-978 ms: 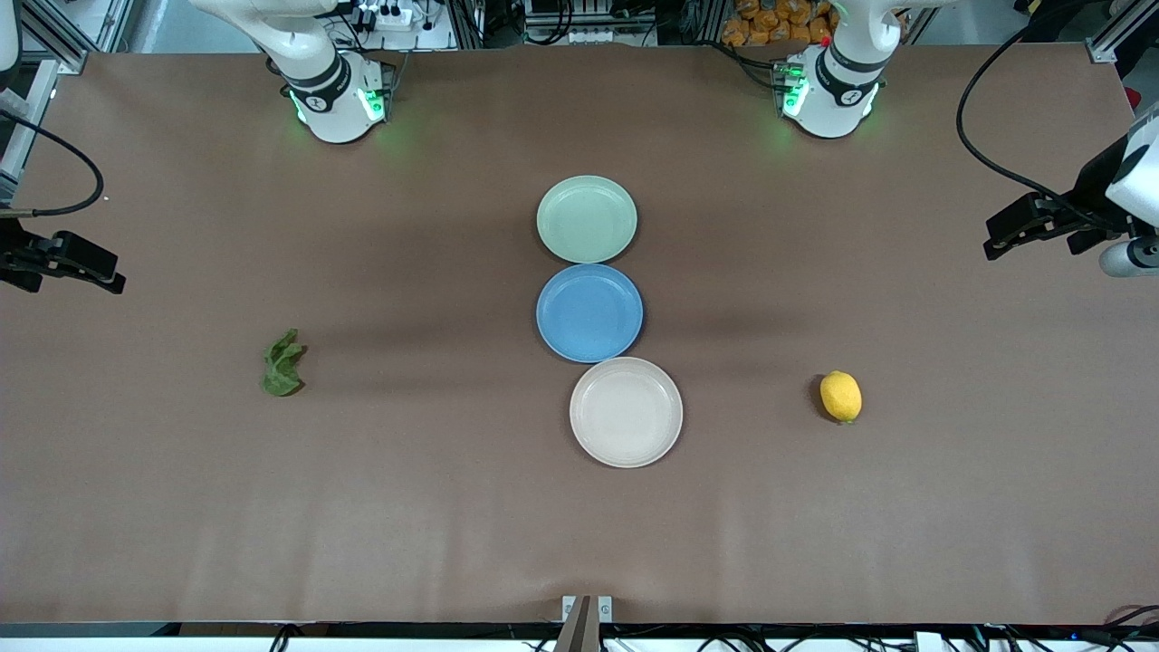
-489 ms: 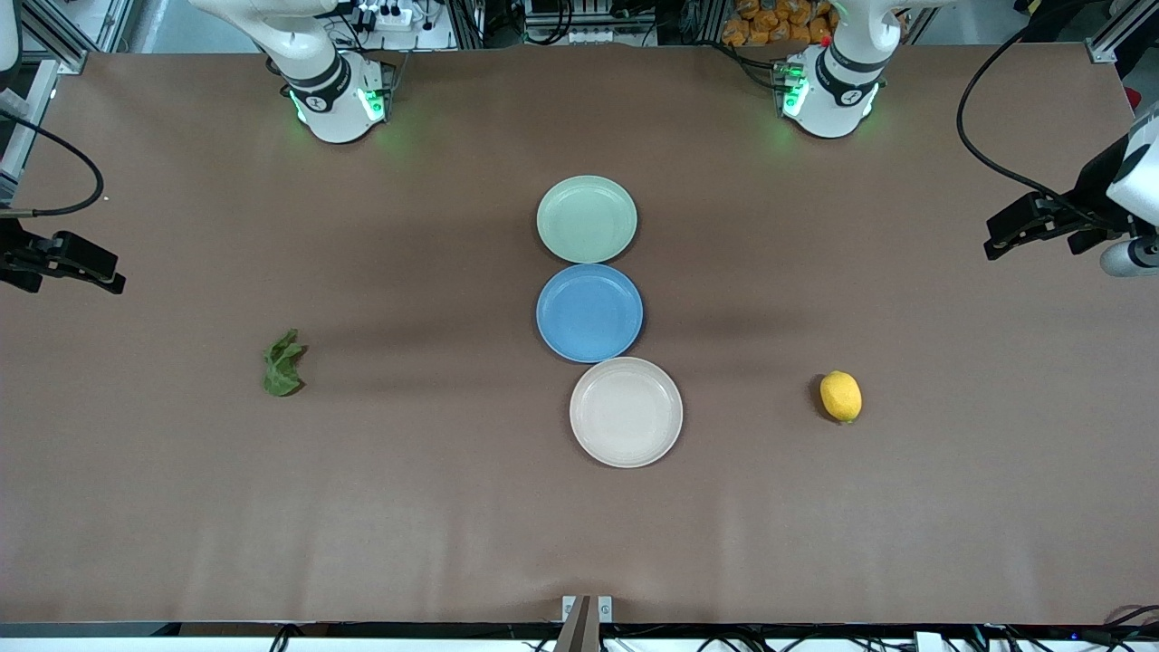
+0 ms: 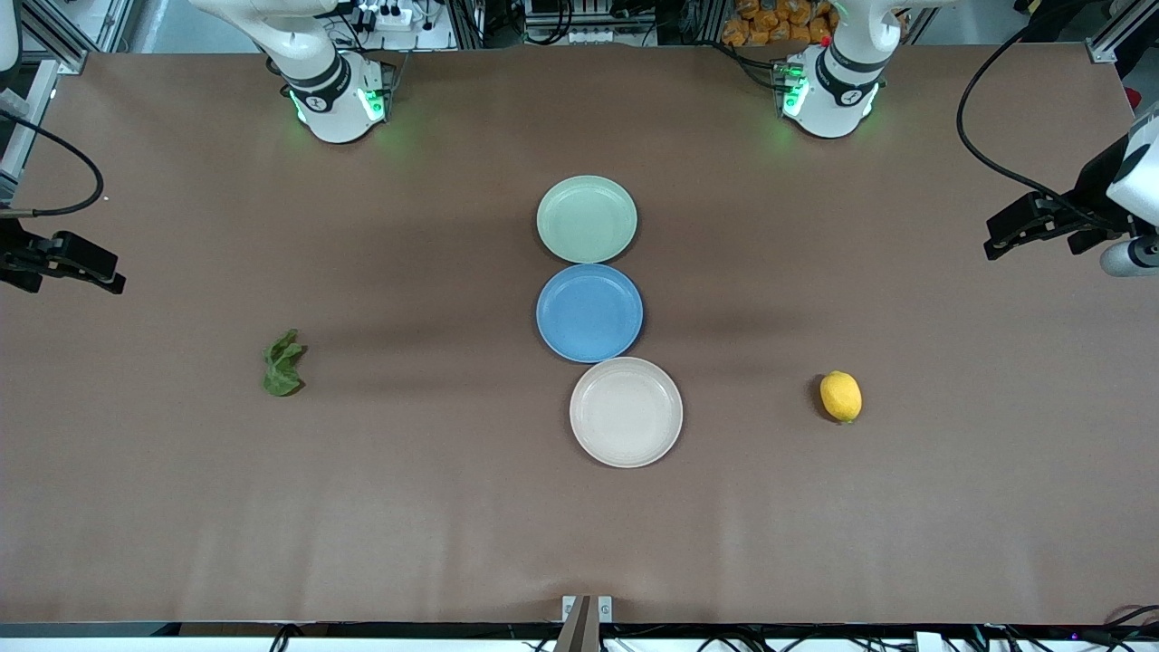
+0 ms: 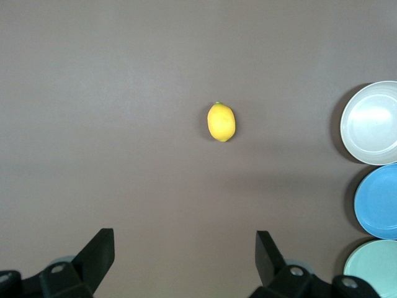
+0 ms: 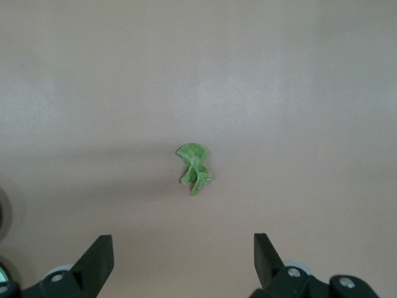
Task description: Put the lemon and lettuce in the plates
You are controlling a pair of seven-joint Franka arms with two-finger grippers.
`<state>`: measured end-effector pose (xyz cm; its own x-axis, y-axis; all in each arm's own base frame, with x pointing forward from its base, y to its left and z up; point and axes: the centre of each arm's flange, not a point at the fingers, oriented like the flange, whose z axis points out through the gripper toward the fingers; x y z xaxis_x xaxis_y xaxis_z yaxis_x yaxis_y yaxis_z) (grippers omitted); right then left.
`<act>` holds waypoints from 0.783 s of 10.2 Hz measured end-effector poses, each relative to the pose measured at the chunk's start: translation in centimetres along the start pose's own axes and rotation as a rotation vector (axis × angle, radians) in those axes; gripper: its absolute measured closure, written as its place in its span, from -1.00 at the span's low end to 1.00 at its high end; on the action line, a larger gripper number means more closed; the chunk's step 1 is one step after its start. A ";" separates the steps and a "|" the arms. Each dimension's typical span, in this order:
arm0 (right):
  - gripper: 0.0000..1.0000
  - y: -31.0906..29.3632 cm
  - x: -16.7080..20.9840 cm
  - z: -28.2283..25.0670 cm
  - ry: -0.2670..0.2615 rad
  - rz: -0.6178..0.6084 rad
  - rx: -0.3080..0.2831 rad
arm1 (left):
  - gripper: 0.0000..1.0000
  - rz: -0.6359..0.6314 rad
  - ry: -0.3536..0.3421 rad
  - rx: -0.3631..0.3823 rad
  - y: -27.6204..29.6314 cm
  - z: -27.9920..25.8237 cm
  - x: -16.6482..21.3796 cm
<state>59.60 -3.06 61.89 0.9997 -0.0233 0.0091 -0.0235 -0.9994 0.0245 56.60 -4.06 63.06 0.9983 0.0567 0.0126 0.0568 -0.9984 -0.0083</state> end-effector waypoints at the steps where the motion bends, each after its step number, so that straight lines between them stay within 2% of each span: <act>1: -1.00 0.0 0.0 0.0 0.000 0.000 0.000 | -1.00 0.001 0.000 0.000 0.1 0.0 0.0; 8: -1.00 0.0 0.1 0.2 -0.004 0.000 0.000 | -1.00 0.004 0.000 0.000 0.2 0.0 0.0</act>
<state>59.68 -3.05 61.67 0.9997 -0.0229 0.0055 -0.0231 -0.9994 0.0245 56.58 -4.24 63.06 0.9985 0.0531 0.0126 0.0532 -0.9985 -0.0082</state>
